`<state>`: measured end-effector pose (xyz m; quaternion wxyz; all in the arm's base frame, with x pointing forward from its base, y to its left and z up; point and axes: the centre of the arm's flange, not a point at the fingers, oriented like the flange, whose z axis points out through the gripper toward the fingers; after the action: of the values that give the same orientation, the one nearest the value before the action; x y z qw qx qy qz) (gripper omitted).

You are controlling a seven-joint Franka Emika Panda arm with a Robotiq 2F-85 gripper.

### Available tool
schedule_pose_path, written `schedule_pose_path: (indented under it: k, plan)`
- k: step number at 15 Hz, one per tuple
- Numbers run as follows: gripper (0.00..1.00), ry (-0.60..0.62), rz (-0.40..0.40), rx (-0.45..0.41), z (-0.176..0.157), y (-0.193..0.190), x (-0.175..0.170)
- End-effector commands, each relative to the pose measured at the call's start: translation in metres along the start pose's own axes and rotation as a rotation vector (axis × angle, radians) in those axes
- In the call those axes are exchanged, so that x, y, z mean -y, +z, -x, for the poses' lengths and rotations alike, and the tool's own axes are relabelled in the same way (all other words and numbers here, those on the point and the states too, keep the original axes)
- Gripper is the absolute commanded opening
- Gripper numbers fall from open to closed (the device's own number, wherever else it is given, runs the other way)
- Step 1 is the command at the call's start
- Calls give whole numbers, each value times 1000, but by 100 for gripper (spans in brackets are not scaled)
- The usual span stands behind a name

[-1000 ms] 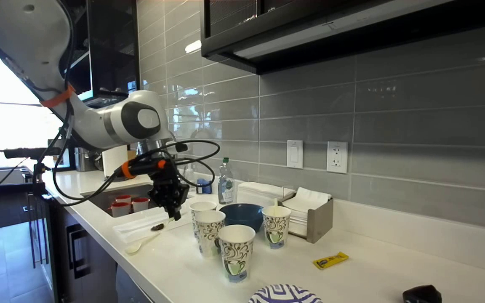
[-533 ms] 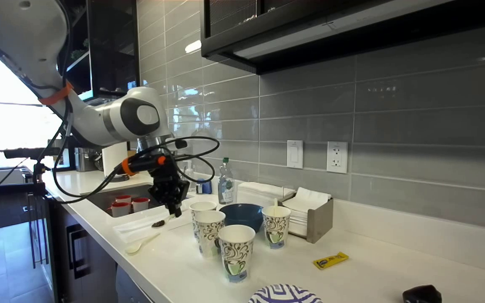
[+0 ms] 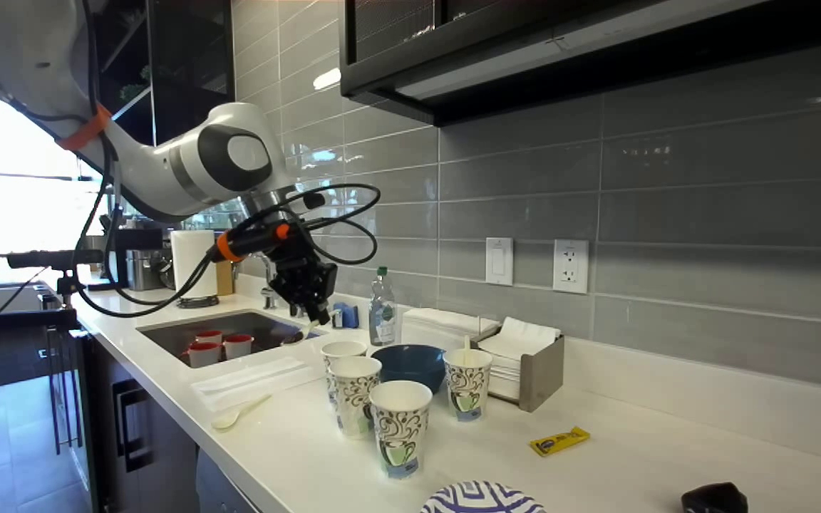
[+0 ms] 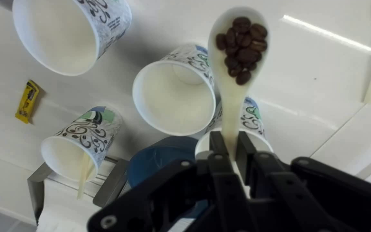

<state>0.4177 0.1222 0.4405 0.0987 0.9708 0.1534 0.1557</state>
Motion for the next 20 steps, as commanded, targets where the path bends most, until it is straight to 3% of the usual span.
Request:
schedule_pose_path:
  k: [1, 7, 20]
  plan:
    - [3, 33, 7, -80, -6, -3, -18]
    - [3, 88, -17, -213, -11, 10, -39]
    - [3, 177, -113, -417, 4, 54, -63]
